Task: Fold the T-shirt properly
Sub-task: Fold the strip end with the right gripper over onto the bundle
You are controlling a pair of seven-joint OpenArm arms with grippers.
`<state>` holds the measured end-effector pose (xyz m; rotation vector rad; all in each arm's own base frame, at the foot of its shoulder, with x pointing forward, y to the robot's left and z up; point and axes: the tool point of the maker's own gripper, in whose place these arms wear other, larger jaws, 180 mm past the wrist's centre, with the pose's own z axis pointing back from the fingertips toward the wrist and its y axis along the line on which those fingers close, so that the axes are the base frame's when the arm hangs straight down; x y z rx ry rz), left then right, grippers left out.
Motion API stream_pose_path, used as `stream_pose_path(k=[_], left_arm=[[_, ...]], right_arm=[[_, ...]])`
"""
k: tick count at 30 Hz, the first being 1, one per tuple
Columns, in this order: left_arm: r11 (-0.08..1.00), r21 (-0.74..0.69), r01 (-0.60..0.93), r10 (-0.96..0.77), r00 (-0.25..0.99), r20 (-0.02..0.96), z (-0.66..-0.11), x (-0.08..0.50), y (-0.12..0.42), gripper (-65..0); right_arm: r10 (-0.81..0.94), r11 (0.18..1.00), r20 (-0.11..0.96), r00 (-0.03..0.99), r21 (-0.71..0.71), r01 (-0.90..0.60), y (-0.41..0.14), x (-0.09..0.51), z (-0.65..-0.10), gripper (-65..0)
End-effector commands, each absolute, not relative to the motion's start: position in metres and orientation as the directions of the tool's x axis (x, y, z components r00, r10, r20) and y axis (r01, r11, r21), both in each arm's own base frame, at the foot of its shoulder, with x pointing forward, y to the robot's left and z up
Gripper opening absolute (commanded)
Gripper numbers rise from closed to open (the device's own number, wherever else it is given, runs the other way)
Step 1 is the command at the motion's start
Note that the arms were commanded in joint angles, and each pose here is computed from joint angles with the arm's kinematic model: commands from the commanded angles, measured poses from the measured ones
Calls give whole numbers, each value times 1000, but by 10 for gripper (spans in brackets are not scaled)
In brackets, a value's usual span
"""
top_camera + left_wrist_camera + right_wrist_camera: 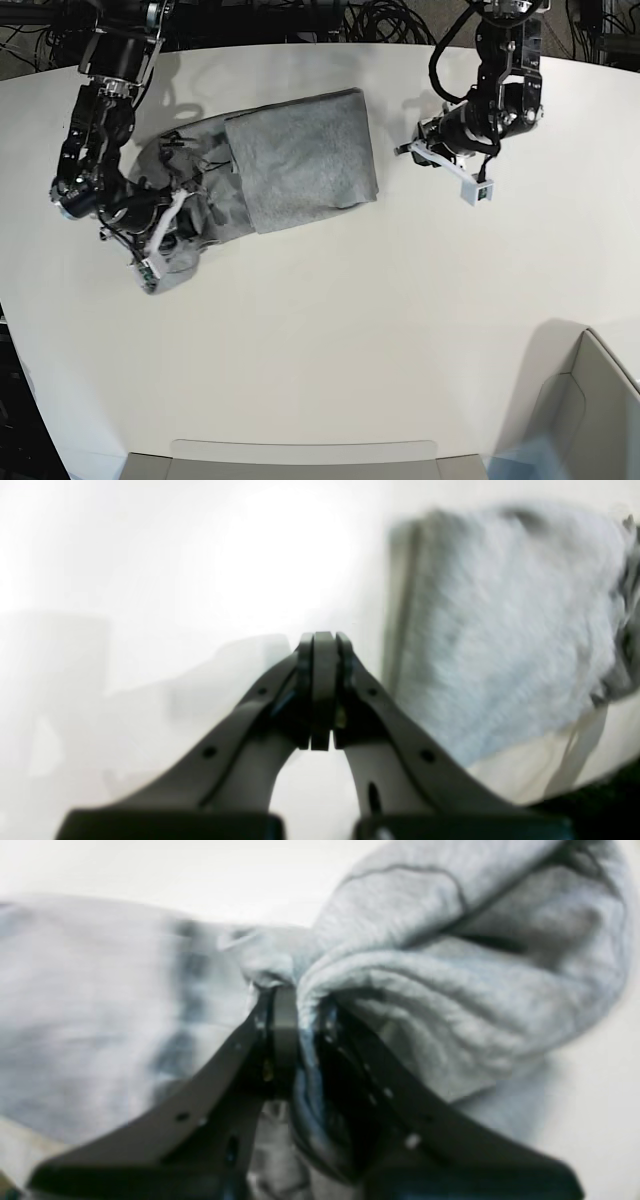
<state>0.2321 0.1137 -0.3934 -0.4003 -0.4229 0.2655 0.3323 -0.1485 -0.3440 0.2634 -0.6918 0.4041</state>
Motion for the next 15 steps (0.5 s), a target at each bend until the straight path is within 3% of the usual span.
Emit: stream_pose_path(k=[1,7,15], left_arm=[[888,-433,-157,332,870,365,-386,238,117,-650],[881,-413,-232,377,872,314,-389,228,141,-650],[875,-403,-268,409,854,322,-387,230,156,-650]], right_arm=[[279,885,709,647,71,-460,-142,342,-325,-650],[299,857,710,637,94,-507,-101,327,-323,-650],[318,810,698,642,153,-566,-37,303,-320,-650]])
